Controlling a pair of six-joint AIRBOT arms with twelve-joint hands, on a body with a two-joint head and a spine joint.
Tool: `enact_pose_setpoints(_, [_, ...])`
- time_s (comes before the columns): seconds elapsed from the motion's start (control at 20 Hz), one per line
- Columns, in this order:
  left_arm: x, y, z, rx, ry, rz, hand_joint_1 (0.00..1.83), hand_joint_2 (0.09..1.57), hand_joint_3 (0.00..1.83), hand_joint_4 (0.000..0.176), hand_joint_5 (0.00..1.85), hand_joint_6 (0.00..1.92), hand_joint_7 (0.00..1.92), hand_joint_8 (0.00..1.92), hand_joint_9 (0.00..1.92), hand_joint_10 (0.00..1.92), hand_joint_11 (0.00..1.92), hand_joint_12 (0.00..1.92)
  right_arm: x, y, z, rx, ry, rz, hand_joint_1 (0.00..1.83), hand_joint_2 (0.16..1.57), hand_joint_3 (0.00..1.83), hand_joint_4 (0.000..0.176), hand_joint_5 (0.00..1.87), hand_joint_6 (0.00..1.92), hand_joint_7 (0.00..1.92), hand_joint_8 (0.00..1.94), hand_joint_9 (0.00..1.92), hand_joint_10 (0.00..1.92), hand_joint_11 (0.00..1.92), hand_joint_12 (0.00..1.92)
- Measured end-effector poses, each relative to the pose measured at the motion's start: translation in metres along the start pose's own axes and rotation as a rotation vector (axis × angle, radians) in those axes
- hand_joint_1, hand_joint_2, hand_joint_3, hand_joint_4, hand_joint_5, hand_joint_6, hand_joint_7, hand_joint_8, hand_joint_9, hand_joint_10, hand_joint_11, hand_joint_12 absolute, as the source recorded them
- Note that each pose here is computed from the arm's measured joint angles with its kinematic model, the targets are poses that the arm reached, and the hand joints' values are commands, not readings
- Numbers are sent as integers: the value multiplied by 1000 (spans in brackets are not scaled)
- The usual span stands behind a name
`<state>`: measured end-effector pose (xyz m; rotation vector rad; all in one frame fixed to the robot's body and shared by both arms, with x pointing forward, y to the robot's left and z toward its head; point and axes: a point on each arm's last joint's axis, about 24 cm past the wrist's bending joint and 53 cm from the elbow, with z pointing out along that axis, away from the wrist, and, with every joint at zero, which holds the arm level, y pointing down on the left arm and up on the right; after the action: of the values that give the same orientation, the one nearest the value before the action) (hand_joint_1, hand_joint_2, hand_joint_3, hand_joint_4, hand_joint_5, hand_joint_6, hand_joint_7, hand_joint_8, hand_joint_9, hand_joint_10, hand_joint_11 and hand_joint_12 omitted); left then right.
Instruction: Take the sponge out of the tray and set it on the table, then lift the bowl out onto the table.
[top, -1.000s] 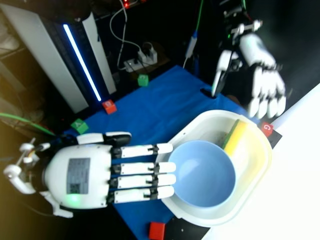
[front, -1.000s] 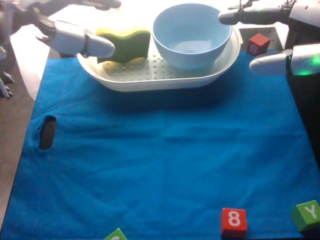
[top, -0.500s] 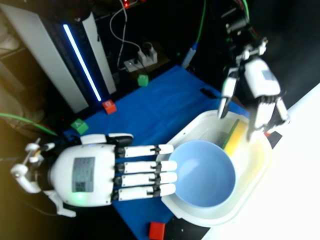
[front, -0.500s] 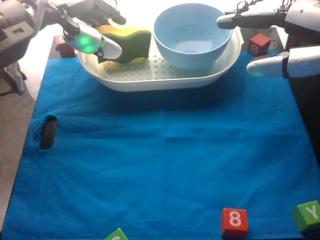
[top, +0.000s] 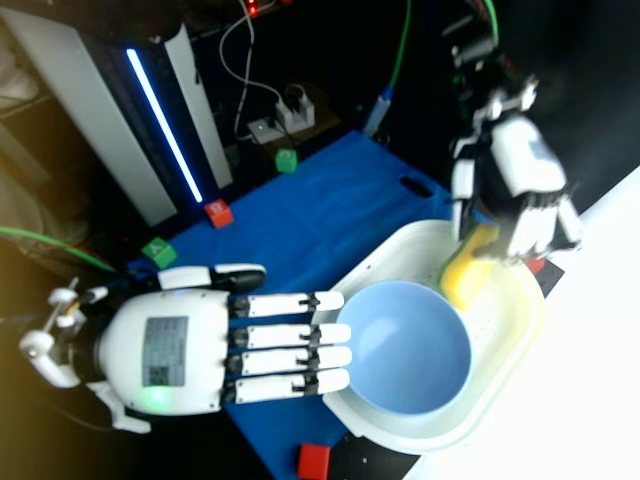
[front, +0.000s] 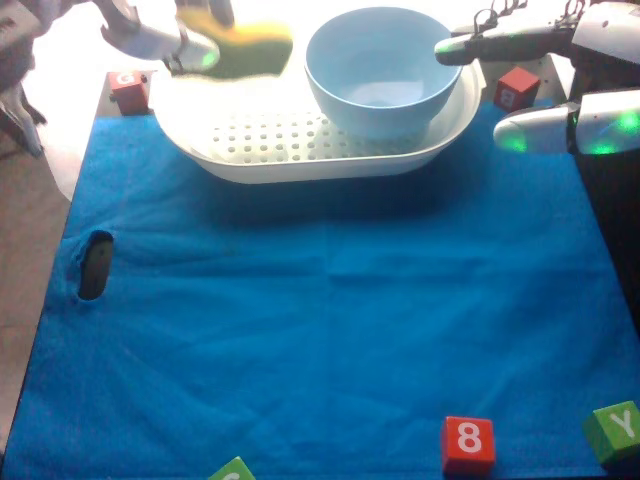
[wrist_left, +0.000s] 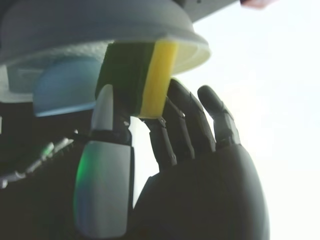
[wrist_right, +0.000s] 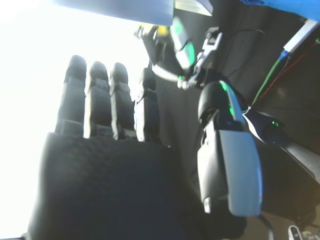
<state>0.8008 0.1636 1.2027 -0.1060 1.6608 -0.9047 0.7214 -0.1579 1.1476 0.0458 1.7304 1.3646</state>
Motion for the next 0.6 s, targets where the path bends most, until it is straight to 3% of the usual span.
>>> enact_pose_setpoints(0.05, [-6,-13,-8,45,-11,6,1199,1164,0,0,916,983,866,1298,470,1306,0,1804,1,-1,0,2,2,6,518,1247,2,81,378,0,253,0,216,2,134,219])
enact_pose_setpoints(0.1, [-9,-20,-13,72,-16,12,1203,1148,0,5,927,985,908,1208,541,1178,0,1747,1,-1,0,2,3,7,556,1253,3,69,385,2,258,1,219,2,140,216])
enact_pose_setpoints(0.2, [-16,-42,-34,147,-27,18,1201,1152,0,15,919,1019,894,1204,626,1065,142,1643,1,0,0,0,3,12,561,1251,1,80,386,2,256,0,212,0,131,204])
enact_pose_setpoints(0.25, [-19,-54,-50,201,-36,21,1326,1157,0,0,916,1067,879,1204,732,1239,404,1396,1,1,-1,-1,2,16,588,1244,0,77,391,3,271,5,210,0,104,186])
enact_pose_setpoints(0.3, [-18,-63,-63,242,-34,25,1349,1166,2,0,827,1173,906,1194,756,1278,481,1321,2,1,-1,0,6,15,599,1253,2,57,404,7,283,8,220,4,121,190])
enact_pose_setpoints(0.35, [-7,-69,-85,279,-9,22,1354,1168,3,0,808,1194,911,1193,760,1286,497,1306,3,4,-2,-4,5,21,604,1256,2,53,408,7,286,7,222,4,125,188])
enact_pose_setpoints(0.4, [8,-73,-102,302,31,23,1364,1149,0,0,848,1138,932,1091,822,1281,555,1349,3,5,-3,-8,8,18,583,1261,3,64,405,4,293,7,236,7,155,195])
enact_pose_setpoints(0.45, [24,-73,-116,313,76,15,1373,1105,0,0,892,1057,1038,917,958,1129,626,1304,2,5,-4,-6,7,17,591,1264,3,74,405,2,294,5,248,8,181,202])
enact_pose_setpoints(0.5, [38,-71,-129,314,113,-4,1257,1119,0,0,884,1092,1049,937,960,944,708,1250,1,4,-4,-3,2,21,612,1264,1,84,410,3,301,5,263,11,202,211])
enact_pose_setpoints(0.6, [52,-72,-150,325,145,-47,1249,1096,0,0,939,974,1102,907,1024,936,844,1298,1,5,-4,-6,2,26,646,1269,2,81,413,3,297,2,262,6,200,214])
